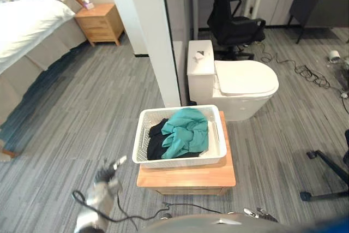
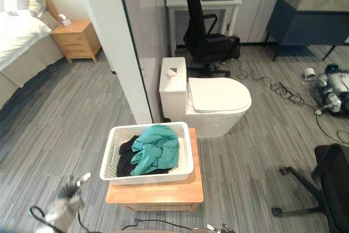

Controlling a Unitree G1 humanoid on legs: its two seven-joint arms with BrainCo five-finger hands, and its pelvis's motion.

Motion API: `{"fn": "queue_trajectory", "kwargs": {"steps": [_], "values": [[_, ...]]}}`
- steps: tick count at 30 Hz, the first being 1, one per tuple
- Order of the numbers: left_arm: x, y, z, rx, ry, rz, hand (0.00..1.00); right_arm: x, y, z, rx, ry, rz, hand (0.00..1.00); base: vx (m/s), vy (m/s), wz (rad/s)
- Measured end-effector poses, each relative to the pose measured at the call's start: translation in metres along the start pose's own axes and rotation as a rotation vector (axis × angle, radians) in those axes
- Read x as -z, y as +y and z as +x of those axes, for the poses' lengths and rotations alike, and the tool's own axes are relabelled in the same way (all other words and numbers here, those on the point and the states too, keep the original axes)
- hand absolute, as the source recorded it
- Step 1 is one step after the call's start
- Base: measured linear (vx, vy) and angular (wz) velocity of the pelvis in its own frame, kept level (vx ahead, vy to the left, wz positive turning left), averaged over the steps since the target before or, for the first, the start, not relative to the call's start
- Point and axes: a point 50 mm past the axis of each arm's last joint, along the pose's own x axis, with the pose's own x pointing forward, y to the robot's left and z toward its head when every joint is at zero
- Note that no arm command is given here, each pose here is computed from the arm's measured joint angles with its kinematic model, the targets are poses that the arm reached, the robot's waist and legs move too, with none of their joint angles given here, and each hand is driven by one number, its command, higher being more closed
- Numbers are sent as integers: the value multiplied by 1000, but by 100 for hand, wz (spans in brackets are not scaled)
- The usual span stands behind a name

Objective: Tidy the bed and pick cloth on bed and put in laundry

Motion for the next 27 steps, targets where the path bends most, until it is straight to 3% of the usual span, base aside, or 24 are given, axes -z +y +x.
{"fn": "queue_trajectory", "kwargs": {"steps": [6, 10, 17, 27], "values": [[104, 32, -29, -120, 325, -96, 0, 12, 1, -1, 9, 18, 39, 0, -57, 8, 5], [126, 27, -38, -97, 373, 25, 0, 13, 2, 1, 17, 28, 87, 0, 11, 35, 14], [124, 22, -33, -67, 393, 255, 0, 14, 6, 6, 8, 64, 114, 0, 81, 26, 3], [116, 16, -26, -19, 400, 364, 0, 6, 5, 10, 8, 80, 120, 0, 27, 2, -1]]}}
